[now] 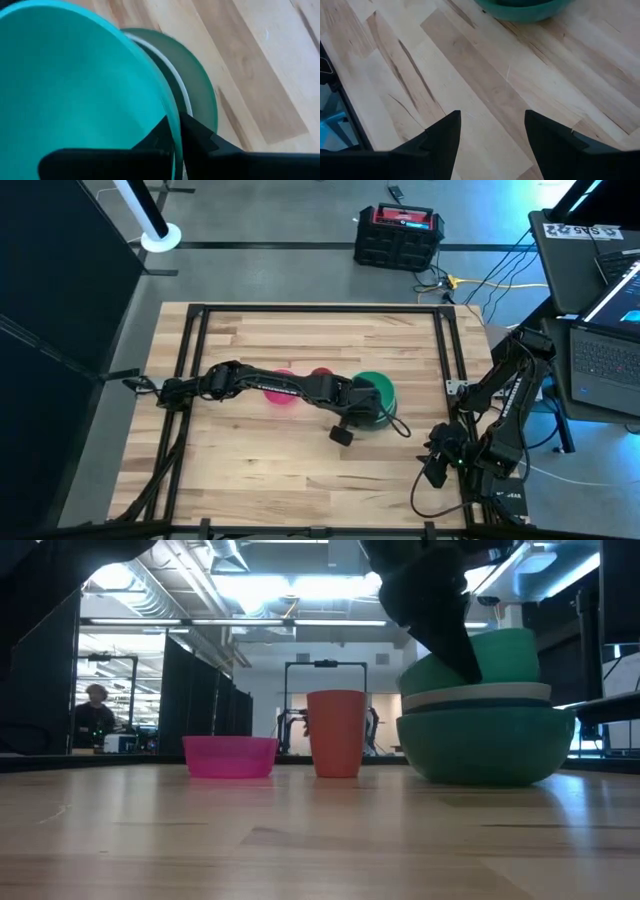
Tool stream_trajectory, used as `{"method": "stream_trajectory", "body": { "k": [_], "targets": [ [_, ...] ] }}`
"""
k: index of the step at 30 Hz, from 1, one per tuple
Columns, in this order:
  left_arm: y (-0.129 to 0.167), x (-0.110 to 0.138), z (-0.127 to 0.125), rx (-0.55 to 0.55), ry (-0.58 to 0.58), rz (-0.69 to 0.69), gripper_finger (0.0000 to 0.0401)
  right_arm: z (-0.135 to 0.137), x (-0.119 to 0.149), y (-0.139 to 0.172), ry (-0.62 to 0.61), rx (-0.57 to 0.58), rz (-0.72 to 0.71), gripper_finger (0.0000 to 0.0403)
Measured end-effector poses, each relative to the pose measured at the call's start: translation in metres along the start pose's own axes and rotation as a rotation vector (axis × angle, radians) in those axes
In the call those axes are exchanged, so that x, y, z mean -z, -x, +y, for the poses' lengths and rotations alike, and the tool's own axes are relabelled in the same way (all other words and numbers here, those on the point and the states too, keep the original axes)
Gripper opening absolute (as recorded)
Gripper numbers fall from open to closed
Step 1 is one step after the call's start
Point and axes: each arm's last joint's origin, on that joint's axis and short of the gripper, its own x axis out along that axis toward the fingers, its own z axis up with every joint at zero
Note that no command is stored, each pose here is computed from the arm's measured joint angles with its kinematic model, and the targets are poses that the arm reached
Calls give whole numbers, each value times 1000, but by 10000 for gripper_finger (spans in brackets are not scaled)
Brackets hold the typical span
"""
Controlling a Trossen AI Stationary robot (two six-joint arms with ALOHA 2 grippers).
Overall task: Nest bowls inside each other
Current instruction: Stack the light green bowl on top of the white bowl, then stack the pink bowl on top of the light green bowl
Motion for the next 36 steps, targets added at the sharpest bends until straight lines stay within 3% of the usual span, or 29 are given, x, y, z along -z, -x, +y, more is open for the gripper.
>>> {"method": "stream_trajectory", "body": {
  "k": [5, 16, 34, 36],
  "targets": [
    [1, 5, -1, 19, -12, 47, 7, 0, 0, 0, 3, 1, 0, 209],
    [1, 2, 0, 6, -20, 16, 10, -2, -1, 0, 13, 14, -5, 209],
    [30, -8, 10, -38, -64, -55, 84, -2, -1, 0, 16, 19, -6, 209],
    [37, -2, 11, -39, -73, 1, 84, -2, -1, 0, 15, 18, -6, 209]
  ]
}}
